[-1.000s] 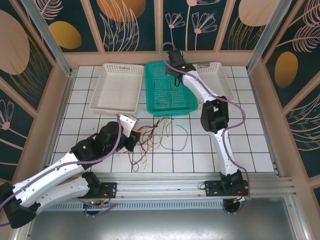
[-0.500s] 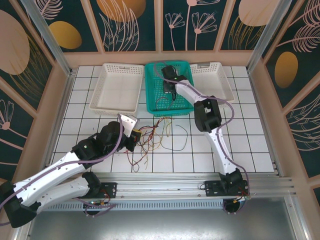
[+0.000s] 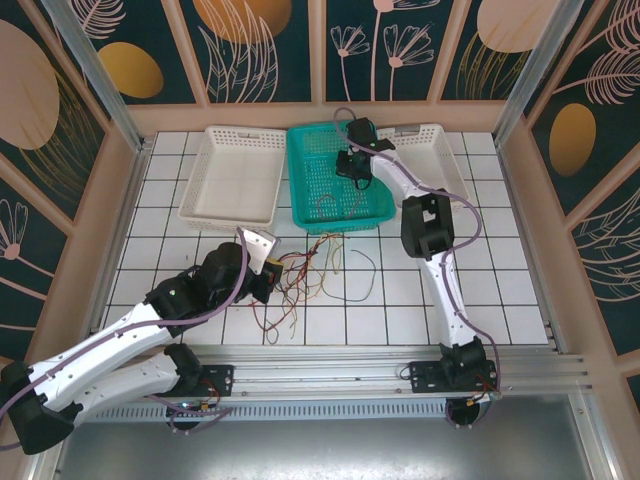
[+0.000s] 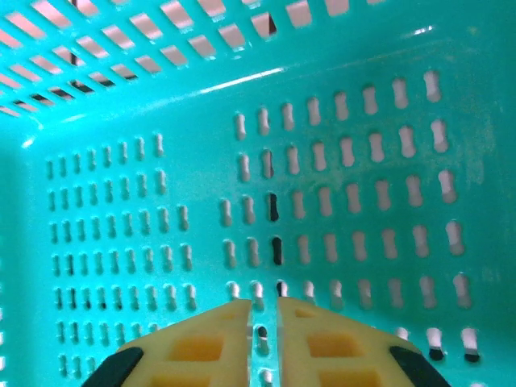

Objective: Untangle the cables

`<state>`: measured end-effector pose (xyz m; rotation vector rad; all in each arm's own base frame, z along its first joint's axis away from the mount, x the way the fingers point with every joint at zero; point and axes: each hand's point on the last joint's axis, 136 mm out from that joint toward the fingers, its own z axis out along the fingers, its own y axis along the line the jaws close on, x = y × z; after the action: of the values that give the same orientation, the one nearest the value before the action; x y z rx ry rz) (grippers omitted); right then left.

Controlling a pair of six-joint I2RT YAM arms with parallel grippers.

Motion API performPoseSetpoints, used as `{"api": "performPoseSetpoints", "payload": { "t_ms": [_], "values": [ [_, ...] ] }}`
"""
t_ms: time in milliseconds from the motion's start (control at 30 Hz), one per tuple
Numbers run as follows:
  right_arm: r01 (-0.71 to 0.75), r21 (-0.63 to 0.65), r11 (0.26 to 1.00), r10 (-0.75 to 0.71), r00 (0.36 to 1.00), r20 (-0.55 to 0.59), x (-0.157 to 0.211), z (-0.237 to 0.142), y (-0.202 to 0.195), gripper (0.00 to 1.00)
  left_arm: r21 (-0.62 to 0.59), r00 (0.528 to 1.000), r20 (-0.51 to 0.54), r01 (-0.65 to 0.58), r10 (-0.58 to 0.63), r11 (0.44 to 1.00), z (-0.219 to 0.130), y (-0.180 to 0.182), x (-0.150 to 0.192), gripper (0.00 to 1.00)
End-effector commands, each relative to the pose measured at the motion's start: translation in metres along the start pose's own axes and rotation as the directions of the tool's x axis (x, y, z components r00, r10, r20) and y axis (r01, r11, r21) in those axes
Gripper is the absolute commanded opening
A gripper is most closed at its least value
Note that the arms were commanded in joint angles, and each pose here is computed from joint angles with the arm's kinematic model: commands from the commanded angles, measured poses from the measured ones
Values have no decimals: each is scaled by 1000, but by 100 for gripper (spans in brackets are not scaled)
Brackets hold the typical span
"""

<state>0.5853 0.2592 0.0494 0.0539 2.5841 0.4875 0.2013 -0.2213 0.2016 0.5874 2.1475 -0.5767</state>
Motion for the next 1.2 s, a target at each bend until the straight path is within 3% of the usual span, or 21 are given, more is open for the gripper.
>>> {"api": "performPoseSetpoints", "payload": {
  "t_ms": [0,100,667,933,1167],
  "values": [
    [41,-4,999,-40,997,67,-24,-47,26,26,5,1000,22,-13,13,1000,0,-1,-5,0],
    [57,48,997,-61,993,98,-32,-64,23,34,7,1000,18,-13,13,1000,1,-1,-4,0],
    [208,277,938,-273,936,224,-68,-150,29,64,-3,1000,0,-13,13,1000,5,0,-1,0],
    [274,187,943,-320,898,301,-78,-196,68,75,-4,1000,-12,-16,16,1000,7,0,1,0],
    [308,117,944,-330,881,338,-78,-230,90,79,-6,1000,-16,-15,15,1000,8,0,1,0]
  ]
}}
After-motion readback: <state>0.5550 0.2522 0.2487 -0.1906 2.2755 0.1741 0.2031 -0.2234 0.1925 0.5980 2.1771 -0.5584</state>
